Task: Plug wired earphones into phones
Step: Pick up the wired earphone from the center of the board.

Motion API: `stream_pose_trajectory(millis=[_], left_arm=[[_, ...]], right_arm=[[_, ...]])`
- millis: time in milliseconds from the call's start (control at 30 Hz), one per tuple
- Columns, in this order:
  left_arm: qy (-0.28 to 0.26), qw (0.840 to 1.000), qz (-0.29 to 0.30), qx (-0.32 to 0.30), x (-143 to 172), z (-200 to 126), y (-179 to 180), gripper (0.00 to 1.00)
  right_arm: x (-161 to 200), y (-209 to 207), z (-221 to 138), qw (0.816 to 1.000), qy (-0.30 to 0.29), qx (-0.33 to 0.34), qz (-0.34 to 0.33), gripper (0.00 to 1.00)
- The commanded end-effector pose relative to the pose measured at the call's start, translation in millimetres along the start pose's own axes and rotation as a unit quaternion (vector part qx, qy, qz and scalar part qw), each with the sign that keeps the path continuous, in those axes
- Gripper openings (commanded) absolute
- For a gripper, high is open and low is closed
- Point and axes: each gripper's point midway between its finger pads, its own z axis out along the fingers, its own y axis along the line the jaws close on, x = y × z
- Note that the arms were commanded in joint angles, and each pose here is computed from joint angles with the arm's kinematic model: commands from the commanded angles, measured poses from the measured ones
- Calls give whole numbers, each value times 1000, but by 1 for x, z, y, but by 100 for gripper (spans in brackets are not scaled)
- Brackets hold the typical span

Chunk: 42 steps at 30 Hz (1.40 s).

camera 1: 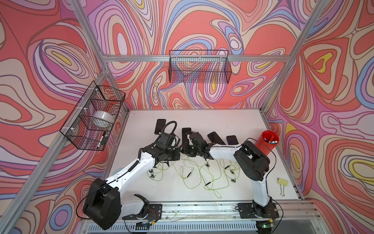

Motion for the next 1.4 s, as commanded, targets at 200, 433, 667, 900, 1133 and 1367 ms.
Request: stream_pose_trajectory(millis=[200,433,667,900,1133,1367], left_arm=[[-23,998,57,-8,-6,2,2,0],[-30,998,64,-6,-6,5,1,0],[-36,997,68,5,-8,5,-4,0],[-39,997,68,3,-8,4,-3,0],[-95,994,-26,40,-30,-24,-4,69],[-142,951,-187,200,-72,-49,-11,86]], right_arm=[[-21,3,-29,998,-48,-2,33,54],[-22,26,-13,998,-39,-43,31,56],[-14,29,7,998,-19,-47,33,51],[-14,22,6,999,-25,-33,30,11],[-24,11,-31,998,-32,-35,-29,0],[-33,14,-76,993,-35,-102,-56,0]])
